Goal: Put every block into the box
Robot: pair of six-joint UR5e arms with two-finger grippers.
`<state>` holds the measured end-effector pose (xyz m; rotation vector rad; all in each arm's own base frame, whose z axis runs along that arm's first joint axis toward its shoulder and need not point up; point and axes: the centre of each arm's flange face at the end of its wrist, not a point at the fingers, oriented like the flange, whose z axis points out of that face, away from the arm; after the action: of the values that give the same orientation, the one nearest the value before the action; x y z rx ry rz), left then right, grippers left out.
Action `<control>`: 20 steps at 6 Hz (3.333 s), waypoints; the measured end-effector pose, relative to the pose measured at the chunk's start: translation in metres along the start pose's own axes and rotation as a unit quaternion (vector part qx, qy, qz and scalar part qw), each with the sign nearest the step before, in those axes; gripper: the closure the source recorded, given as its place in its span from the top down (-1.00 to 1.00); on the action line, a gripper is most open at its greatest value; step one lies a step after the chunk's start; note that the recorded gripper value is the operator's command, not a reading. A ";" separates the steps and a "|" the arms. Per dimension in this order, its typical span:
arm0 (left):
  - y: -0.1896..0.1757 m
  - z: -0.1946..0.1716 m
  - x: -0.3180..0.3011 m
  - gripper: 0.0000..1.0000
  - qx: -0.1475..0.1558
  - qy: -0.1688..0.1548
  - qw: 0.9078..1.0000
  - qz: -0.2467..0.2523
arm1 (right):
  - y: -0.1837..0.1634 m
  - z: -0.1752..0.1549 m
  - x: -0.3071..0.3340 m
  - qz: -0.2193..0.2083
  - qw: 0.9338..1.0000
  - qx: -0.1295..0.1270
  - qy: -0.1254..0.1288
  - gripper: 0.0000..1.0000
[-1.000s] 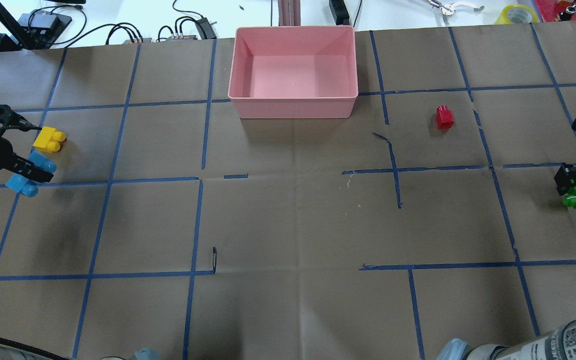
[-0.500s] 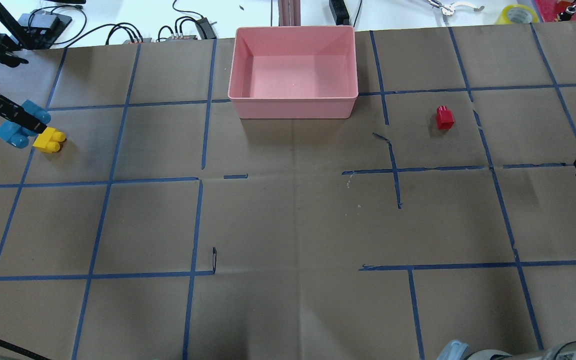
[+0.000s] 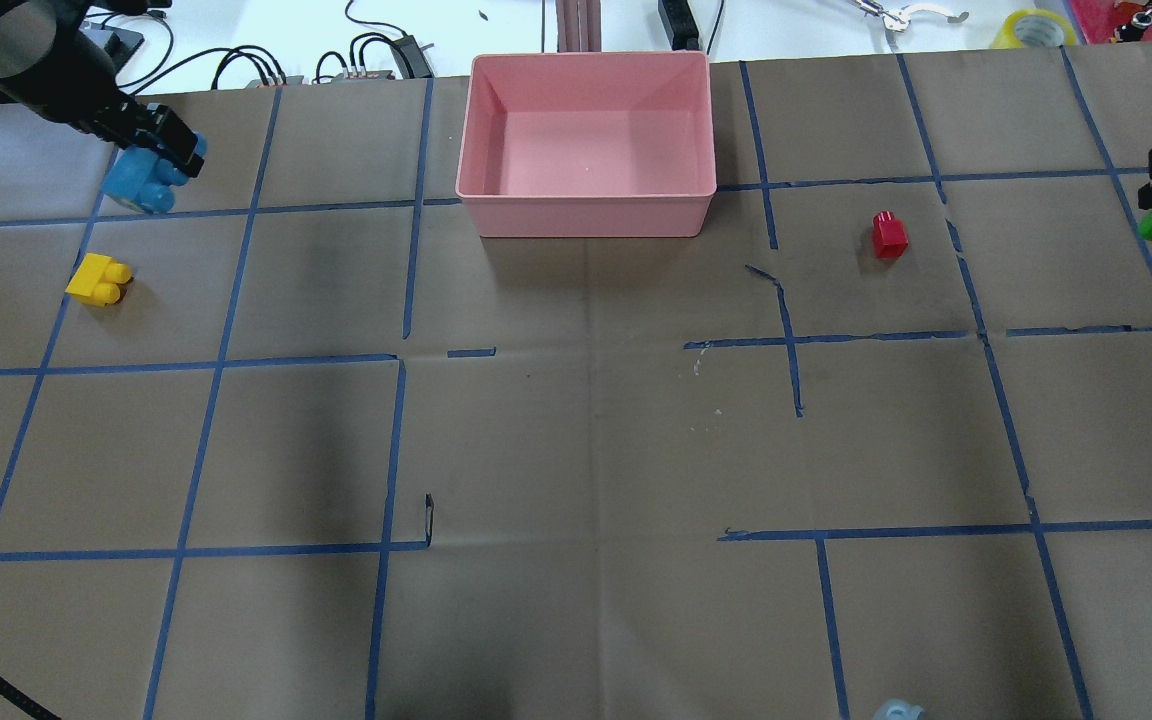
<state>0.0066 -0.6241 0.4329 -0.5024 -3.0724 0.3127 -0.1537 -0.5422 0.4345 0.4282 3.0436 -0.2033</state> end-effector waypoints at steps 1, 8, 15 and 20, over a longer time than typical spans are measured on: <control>-0.030 0.011 0.042 -0.57 -0.003 0.000 1.000 -0.028 | -0.011 -0.002 -0.038 0.017 1.000 0.008 -0.005 -0.84; -0.211 0.173 0.255 0.96 0.026 -0.008 0.987 -0.160 | -0.081 0.052 -0.276 0.119 0.992 0.022 -0.039 -0.84; -0.176 0.071 0.080 0.96 0.004 -0.020 0.993 -0.118 | -0.047 0.065 -0.417 0.088 0.991 0.057 -0.088 -0.83; -0.010 0.091 -0.165 0.91 -0.075 0.003 0.997 -0.024 | -0.043 0.136 -0.489 0.079 0.992 0.040 -0.085 -0.80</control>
<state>0.1559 -0.7038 0.3487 -0.4327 -3.1113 0.0785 0.3091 -0.7347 0.3440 0.6199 2.8261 -0.3360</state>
